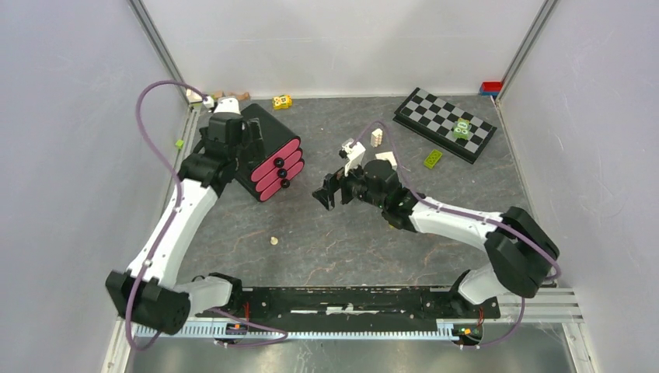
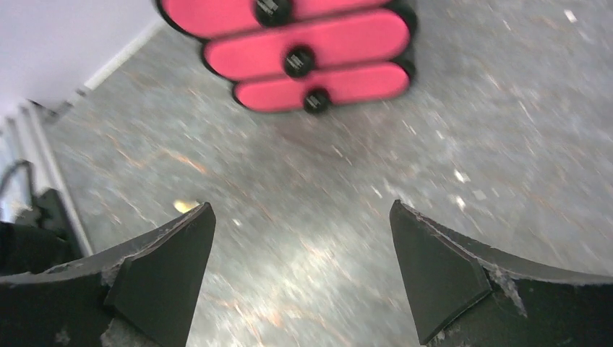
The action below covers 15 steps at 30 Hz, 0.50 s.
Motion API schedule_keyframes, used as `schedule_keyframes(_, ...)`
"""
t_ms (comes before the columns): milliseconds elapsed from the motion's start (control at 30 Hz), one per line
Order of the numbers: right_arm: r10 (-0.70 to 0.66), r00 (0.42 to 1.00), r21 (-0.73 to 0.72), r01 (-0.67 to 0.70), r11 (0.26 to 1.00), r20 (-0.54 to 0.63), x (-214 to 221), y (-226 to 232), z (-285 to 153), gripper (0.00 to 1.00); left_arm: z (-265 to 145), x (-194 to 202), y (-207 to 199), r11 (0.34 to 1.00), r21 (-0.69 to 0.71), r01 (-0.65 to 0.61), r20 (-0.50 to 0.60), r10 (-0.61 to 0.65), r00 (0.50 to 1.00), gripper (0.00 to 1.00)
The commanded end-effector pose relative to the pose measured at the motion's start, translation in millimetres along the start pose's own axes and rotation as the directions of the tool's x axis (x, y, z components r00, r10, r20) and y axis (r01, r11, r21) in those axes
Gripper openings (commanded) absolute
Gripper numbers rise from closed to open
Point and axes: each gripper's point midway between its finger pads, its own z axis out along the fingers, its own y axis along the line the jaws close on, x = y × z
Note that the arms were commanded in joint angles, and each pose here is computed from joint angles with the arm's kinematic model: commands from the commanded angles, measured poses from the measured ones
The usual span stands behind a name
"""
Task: Organize the makeup
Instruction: Reset both arms
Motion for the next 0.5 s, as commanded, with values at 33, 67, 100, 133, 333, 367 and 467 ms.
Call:
schedule_keyframes(33, -0.05, 0.933, 0.224, 0.137, 0.965, -0.357, 50, -46, -59, 0.98, -48, 7, 8, 0.996, 0.08, 0.049, 0.027, -0.051, 0.998, 0.99)
schedule_keyframes(67, -0.038, 0.925, 0.266, 0.148, 0.952, -0.379, 55, -52, -74, 0.98, -54, 16, 9, 0.994, 0.096, 0.056, 0.014, -0.058, 0.998, 1.0)
schedule_keyframes(100, -0.015, 0.918, 0.278, 0.136, 0.951, -0.396, 61, -53, -88, 0.98, -58, 24, 10, 0.992, 0.107, 0.063, 0.003, -0.064, 0.998, 1.0)
schedule_keyframes(133, 0.007, 0.912, 0.247, 0.104, 0.963, -0.41, 70, -49, -98, 0.98, -63, 34, 11, 0.99, 0.123, 0.065, -0.008, -0.065, 0.998, 1.0)
schedule_keyframes(333, 0.098, 0.909, 0.192, -0.02, 0.981, -0.406, 105, -31, -155, 0.98, -84, 67, 22, 0.984, 0.146, 0.106, -0.02, -0.104, 0.994, 1.0)
schedule_keyframes(367, 0.124, 0.906, 0.225, -0.033, 0.974, -0.405, 110, -35, -163, 0.98, -86, 72, 25, 0.985, 0.136, 0.109, -0.029, -0.106, 0.994, 1.0)
schedule_keyframes(467, 0.181, 0.905, 0.314, -0.056, 0.948, -0.384, 121, -48, -183, 0.98, -86, 86, 29, 0.986, 0.124, 0.108, -0.052, -0.102, 0.993, 1.0)
